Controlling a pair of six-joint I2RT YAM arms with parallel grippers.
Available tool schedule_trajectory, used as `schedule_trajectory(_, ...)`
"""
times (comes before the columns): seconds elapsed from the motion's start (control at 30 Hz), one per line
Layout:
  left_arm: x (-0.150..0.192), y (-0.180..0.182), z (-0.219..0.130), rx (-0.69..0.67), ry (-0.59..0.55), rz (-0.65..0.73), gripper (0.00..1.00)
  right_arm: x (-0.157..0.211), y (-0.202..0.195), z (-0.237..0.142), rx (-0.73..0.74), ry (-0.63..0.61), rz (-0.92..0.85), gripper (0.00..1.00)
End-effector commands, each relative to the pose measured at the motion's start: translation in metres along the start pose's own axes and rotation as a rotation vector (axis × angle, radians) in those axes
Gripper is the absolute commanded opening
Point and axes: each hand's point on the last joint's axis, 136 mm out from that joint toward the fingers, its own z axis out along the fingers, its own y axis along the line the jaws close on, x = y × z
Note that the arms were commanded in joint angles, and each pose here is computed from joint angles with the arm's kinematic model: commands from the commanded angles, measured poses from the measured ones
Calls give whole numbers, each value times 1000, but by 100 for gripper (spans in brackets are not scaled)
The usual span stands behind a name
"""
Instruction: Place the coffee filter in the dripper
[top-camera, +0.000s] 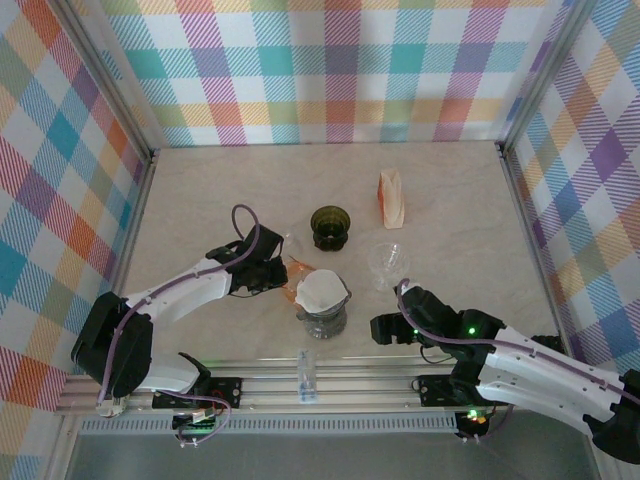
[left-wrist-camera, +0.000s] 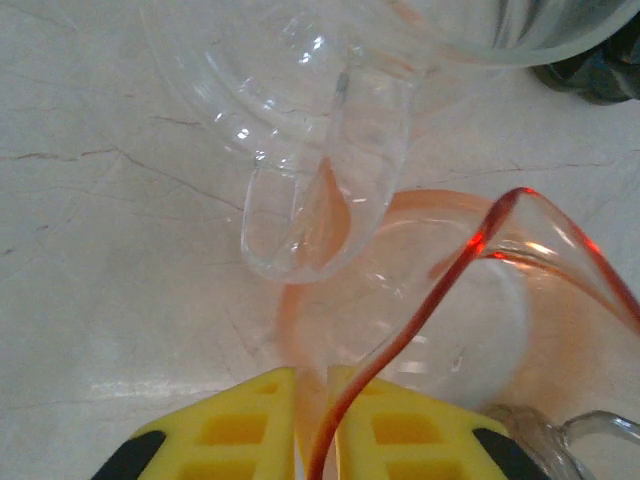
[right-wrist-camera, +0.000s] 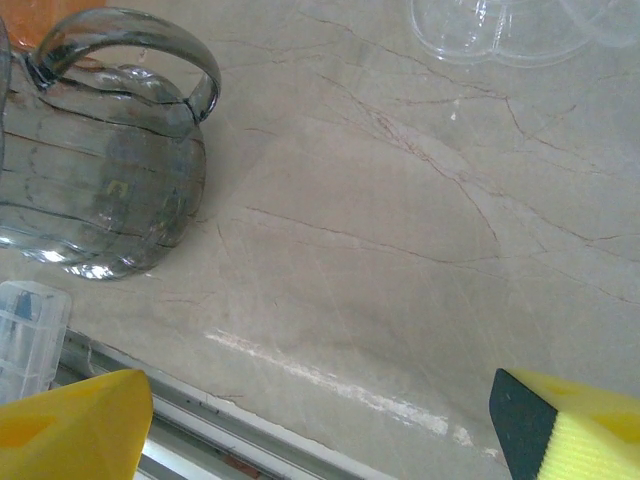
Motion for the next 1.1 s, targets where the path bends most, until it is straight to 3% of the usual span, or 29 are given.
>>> schedule_trajectory(0.0,-11,-9,-8,7,-14,8,11,0,3,2,-22,-4,15,89)
schedule_trajectory(0.33,4,3,-35,-19,24,6,1,2,10,7,-68,-6,-6,89)
schedule_trajectory(0.83,36,57,-76,-160,44,-31,0,10,56,36,-355,-24,-118,89)
schedule_trajectory(1.07,42,71,-84,-191,38,-51,0,7,74,47,-449,-57,-172,72)
